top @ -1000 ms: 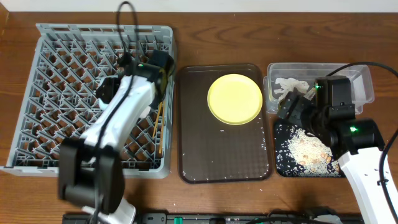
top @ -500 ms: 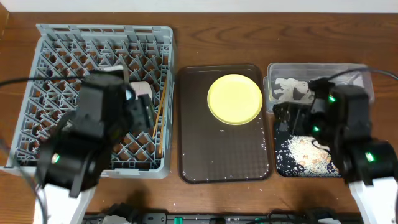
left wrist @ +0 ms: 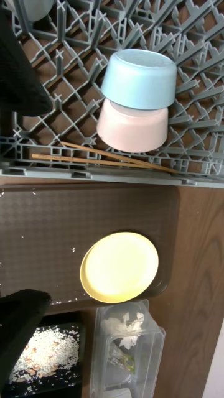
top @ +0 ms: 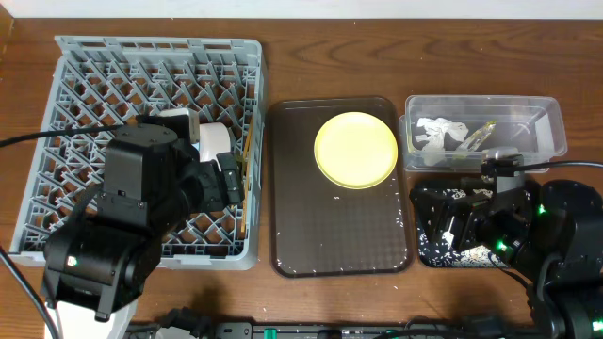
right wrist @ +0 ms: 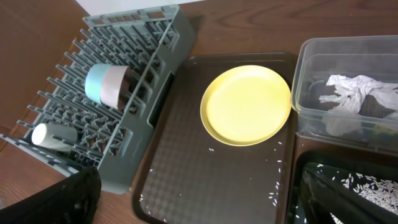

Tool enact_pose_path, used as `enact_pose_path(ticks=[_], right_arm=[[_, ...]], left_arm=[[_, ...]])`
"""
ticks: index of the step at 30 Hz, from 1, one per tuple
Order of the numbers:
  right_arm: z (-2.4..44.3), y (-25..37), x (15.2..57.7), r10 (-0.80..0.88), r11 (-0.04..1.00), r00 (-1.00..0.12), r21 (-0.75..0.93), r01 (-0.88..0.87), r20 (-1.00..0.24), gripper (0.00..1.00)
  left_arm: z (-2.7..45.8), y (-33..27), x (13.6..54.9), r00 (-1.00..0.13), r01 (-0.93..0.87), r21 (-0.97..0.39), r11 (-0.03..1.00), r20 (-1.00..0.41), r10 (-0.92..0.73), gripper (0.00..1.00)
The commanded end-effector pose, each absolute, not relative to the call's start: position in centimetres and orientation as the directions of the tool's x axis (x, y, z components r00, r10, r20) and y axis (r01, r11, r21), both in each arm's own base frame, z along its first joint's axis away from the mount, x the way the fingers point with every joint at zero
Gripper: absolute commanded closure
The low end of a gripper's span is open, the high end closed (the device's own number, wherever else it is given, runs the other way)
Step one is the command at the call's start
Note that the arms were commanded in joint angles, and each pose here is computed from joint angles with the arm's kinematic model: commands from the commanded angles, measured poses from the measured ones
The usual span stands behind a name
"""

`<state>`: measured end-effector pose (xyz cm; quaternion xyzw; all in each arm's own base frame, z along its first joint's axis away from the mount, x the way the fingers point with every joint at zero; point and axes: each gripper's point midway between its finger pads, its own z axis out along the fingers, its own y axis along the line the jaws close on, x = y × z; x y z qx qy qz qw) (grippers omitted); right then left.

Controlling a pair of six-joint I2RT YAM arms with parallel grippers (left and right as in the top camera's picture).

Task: Sort waste into correct bins and load items into the dishwasher
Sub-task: 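Move the left gripper back to the tray and grasp the yellow plate, then lift the yellow plate with the left gripper and stand it in the rack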

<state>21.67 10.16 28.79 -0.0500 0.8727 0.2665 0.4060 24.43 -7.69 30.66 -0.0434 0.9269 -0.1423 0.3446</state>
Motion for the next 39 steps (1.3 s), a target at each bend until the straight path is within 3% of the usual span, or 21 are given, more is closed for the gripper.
enact_pose_path(ticks=[1,16,21,28,35,39], right_arm=[[28.8,10.1,21.8,0.138,0.85,-0.674,0.436,-0.295,-0.726,0.01],[21.5,8.5,25.9,0.161,0.917,-0.843,0.394,-0.064,-0.513,0.01],[20.0,8.3,26.7,0.223,0.913,-0.866,0.407,0.025,-0.447,0.01],[20.1,8.3,26.8,0.223,0.913,-0.864,0.408,0.023,-0.451,0.01],[20.1,8.3,26.8,0.223,0.913,-0.865,0.408,0.023,-0.45,0.01],[20.0,8.3,26.7,0.223,0.913,-0.867,0.407,0.025,-0.445,0.01]], left_arm=[[31.1,-7.9,24.4,-0.758,0.019,-0.309,0.951,-0.624,-0.188,0.1],[31.1,-8.0,24.4,-0.76,0.024,-0.316,0.948,-0.622,-0.188,0.04],[31.7,-11.5,25.9,-0.773,0.117,-0.459,0.881,-0.599,-0.21,0.04],[21.9,-16.9,29.4,-0.926,0.125,-0.395,0.91,-0.377,-0.036,0.24],[12.6,-21.0,34.2,-0.963,0.119,-0.354,0.928,-0.268,0.021,0.27],[7.9,-21.9,36.2,-0.972,0.106,-0.341,0.934,-0.235,0.025,0.36]])
